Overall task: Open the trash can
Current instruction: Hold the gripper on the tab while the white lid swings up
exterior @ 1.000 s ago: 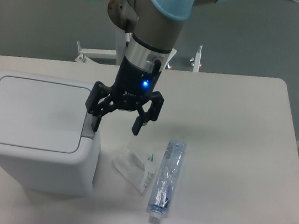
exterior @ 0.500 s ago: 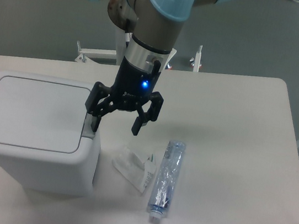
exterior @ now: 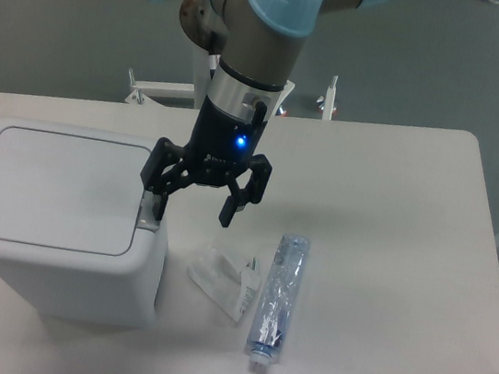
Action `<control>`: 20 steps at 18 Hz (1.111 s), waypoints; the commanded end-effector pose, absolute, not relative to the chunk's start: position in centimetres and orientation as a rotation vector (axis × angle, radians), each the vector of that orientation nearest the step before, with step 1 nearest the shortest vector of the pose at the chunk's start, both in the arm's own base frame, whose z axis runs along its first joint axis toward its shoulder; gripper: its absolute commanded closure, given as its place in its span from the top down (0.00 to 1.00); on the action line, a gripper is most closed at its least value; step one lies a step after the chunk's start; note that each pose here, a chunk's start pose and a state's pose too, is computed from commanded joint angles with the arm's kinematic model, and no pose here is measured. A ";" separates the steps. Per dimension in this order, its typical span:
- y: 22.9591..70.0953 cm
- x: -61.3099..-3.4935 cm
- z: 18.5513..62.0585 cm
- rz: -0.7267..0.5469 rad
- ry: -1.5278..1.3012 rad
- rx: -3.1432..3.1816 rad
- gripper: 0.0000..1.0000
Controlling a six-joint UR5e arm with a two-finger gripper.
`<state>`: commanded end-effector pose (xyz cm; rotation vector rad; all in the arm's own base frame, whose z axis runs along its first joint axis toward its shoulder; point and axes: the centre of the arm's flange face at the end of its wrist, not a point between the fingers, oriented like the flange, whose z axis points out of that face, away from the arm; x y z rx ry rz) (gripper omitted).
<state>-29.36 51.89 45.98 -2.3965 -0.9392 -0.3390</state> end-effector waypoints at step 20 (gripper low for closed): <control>52.0 -29.6 46.4 -0.325 -0.931 -2.389 1.00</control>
